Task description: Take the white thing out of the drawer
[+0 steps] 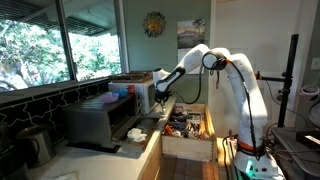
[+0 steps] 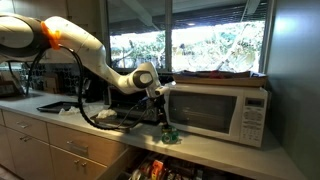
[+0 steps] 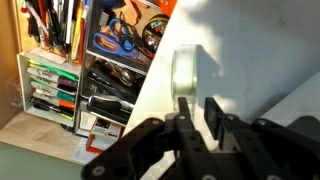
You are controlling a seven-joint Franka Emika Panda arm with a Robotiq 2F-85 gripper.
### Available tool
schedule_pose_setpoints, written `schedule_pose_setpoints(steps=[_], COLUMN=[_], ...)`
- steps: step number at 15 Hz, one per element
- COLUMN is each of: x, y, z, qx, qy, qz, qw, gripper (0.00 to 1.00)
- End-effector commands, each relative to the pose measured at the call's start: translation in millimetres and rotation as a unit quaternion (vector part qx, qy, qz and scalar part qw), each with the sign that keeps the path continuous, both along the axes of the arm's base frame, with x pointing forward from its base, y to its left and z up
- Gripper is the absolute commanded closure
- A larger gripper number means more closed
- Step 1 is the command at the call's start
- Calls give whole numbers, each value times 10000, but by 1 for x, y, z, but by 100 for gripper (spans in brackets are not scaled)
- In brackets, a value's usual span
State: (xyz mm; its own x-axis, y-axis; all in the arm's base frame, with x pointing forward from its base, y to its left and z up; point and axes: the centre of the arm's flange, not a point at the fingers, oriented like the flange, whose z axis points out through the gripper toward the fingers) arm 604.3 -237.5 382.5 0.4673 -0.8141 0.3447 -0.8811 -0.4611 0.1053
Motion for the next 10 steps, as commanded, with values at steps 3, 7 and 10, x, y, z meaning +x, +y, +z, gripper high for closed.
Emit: schedule_pose_setpoints(steps=[3, 7, 10], x=[-7, -31, -75], y=[19, 62, 96], z=[41, 91, 117], qx=[-166, 190, 29], qy=[-208, 50, 488], qz=[63, 1022, 1770], qw=[9996, 9946, 9830], gripper=[29, 1, 0])
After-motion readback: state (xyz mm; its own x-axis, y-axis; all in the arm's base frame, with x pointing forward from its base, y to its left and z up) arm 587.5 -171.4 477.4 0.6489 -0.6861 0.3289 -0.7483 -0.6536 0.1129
